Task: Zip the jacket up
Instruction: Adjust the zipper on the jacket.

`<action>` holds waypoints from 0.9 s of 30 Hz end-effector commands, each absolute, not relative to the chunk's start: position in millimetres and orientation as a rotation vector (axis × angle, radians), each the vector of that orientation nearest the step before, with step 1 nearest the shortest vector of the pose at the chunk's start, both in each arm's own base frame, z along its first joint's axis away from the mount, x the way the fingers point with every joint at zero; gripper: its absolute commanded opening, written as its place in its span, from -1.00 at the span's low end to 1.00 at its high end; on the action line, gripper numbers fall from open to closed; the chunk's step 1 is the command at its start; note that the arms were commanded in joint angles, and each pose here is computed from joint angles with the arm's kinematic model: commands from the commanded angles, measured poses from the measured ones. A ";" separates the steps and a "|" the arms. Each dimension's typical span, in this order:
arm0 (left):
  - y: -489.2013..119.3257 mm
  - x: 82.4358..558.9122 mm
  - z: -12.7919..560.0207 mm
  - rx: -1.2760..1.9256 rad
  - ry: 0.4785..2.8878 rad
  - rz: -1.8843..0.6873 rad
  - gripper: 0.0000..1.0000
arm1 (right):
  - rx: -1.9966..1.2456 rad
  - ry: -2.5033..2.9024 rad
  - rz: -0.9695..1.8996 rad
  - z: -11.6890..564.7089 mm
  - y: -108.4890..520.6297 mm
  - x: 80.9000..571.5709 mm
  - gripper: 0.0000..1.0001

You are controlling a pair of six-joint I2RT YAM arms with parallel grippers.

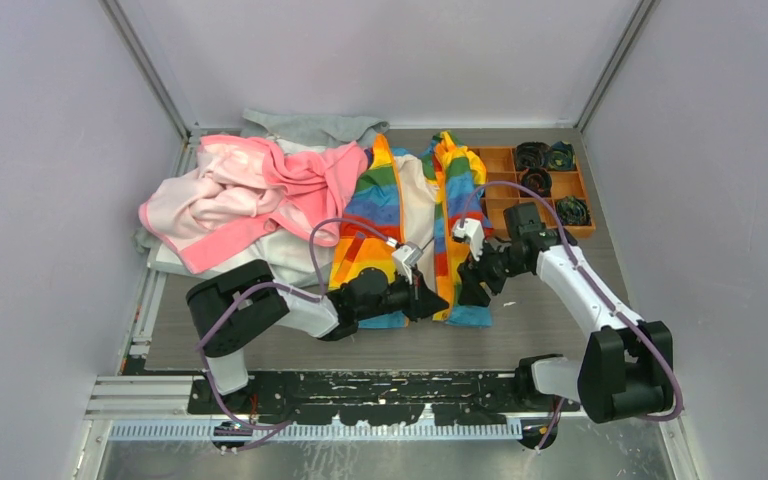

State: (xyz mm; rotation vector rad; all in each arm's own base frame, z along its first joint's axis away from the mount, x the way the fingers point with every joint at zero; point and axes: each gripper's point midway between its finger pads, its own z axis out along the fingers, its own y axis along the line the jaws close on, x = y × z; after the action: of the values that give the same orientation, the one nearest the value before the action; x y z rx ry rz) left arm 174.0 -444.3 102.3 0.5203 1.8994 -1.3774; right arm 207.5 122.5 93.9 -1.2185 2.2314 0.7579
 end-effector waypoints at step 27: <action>-439.5 178.1 143.4 0.507 1.730 -1.388 -1.00 | -1.393 2.097 0.893 108.2 149.9 191.3 -0.84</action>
State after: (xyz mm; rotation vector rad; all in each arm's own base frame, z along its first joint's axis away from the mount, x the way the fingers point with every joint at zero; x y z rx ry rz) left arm 174.5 -440.7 112.8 0.5303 1.8521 -1.3725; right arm 189.2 140.0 85.5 -1.3608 2.2069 0.8616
